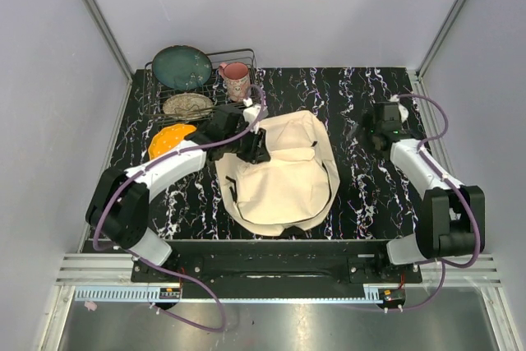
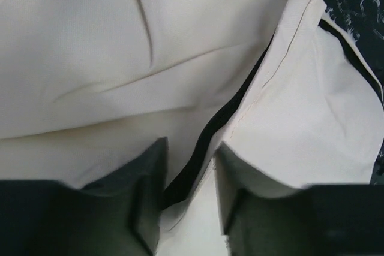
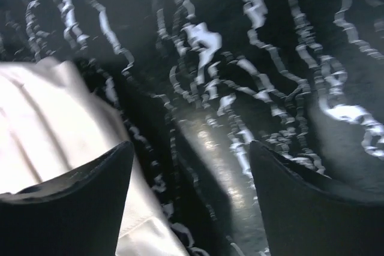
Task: Pack the student bag
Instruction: Zip the student bag at the center of the board.
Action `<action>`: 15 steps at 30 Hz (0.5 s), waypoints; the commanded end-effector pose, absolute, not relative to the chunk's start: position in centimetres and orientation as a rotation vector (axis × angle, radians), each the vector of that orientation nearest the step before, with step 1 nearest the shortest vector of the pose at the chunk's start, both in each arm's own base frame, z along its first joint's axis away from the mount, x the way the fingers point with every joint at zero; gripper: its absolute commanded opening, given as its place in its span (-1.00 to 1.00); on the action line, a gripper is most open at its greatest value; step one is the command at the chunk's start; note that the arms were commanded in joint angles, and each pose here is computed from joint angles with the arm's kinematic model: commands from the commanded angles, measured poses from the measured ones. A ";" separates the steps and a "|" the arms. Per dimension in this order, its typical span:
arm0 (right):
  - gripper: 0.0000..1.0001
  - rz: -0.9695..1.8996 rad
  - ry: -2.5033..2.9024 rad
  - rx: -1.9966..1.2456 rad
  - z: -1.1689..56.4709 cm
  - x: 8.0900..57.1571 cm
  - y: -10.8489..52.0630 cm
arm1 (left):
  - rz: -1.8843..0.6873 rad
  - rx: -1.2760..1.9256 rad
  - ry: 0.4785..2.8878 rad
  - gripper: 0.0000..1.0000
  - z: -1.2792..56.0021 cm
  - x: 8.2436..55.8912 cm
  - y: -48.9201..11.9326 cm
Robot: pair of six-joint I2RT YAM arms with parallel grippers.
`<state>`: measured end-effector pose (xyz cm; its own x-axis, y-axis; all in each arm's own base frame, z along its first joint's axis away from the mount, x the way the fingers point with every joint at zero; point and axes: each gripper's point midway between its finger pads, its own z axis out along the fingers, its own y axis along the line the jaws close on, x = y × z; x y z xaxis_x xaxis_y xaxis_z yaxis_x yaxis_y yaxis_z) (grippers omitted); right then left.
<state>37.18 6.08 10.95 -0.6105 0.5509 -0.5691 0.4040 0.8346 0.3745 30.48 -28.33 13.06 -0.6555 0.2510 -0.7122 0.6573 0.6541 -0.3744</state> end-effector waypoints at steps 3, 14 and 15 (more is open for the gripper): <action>0.74 0.251 2.233 0.679 15.5 36.7 3.1 | -0.879 0.596 2.106 0.98 17.9 30.0 -27.2; 0.87 0.979 2.317 0.656 11.4 26.4 12.2 | -0.665 0.208 2.171 0.98 15.8 25.7 -19.5; 0.90 0.994 2.287 0.647 11.8 26.0 12.3 | -0.638 0.145 2.170 0.98 15.4 25.4 -18.5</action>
<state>29.43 9.11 12.15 -0.6764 0.6059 -0.4188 0.2648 0.7306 0.6294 25.64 -22.95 19.25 -0.5788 0.0171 -0.8153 0.5753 0.7172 -0.3933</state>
